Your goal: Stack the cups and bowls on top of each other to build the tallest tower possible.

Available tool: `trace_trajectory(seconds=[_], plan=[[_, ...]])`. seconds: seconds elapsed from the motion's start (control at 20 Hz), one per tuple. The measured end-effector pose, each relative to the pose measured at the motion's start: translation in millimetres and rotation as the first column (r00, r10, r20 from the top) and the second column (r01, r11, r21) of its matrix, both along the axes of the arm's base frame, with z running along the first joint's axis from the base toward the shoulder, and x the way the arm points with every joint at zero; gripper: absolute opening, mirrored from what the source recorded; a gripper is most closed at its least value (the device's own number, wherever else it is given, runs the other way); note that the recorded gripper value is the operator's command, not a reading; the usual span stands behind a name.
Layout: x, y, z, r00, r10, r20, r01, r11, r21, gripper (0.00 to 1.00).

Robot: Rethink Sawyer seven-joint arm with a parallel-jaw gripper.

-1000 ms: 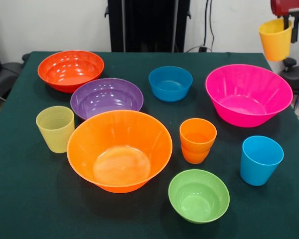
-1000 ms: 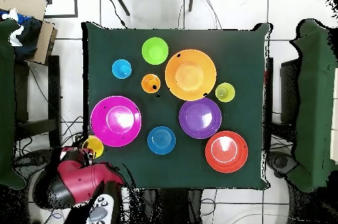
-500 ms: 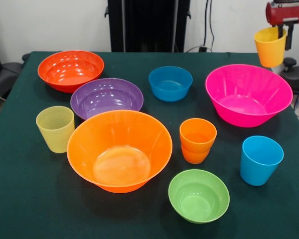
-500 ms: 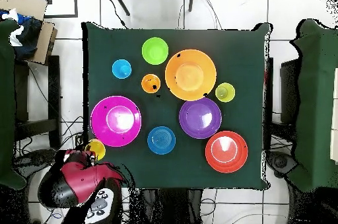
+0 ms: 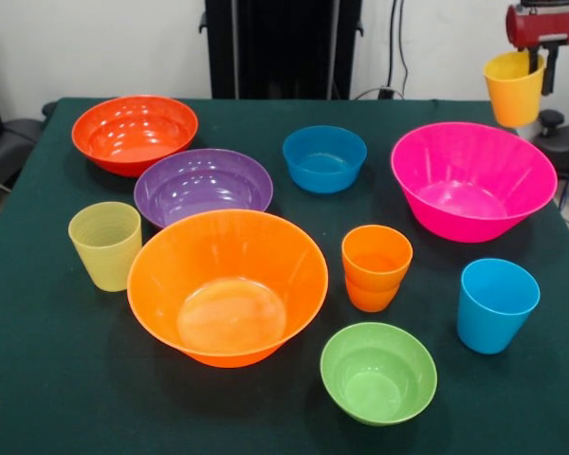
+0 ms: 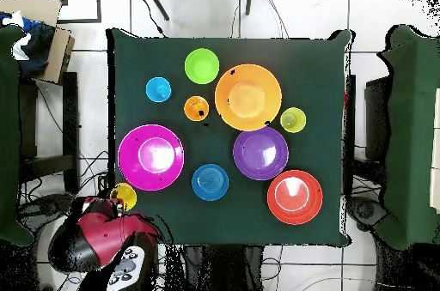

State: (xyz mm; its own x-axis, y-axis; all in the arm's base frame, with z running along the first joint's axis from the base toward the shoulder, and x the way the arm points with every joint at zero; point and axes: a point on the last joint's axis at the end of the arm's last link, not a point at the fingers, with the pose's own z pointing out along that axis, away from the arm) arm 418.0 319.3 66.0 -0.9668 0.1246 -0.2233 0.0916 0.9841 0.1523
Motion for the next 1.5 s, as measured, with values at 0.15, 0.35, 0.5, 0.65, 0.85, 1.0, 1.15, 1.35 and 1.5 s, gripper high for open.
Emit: trace_trajectory(seconds=[0.15, 0.35, 0.5, 0.65, 0.85, 1.0, 1.15, 1.35, 1.5], plan=[[-2.6, 3, 1, 1.0, 0.009, 0.003, -0.009, 1.0, -0.002, 0.0], [-5.1, 4, 0, 0.9999, 0.014, 0.002, -0.014, 0.9999, -0.006, 0.0], [-6.4, 0, -4, 1.0, 0.008, -0.003, -0.008, 0.9999, -0.014, 0.0], [-8.2, -4, -13, 1.0, 0.003, -0.007, -0.003, 0.9998, -0.02, 0.0], [-10.2, -8, -22, 1.0, -0.004, -0.004, 0.004, 0.9997, -0.025, 0.0], [-10.9, -13, -26, 0.9999, -0.01, -0.008, 0.01, 0.9994, -0.033, 0.0], [-9.5, -17, -25, 0.9999, -0.015, -0.005, 0.015, 0.9991, -0.039, 0.0], [-2.2, -19, -16, 0.9996, -0.022, 0.018, 0.023, 0.999, -0.037, 0.0], [4.6, -19, -3, 0.9989, -0.025, 0.039, 0.027, 0.999, -0.035, 0.0]])
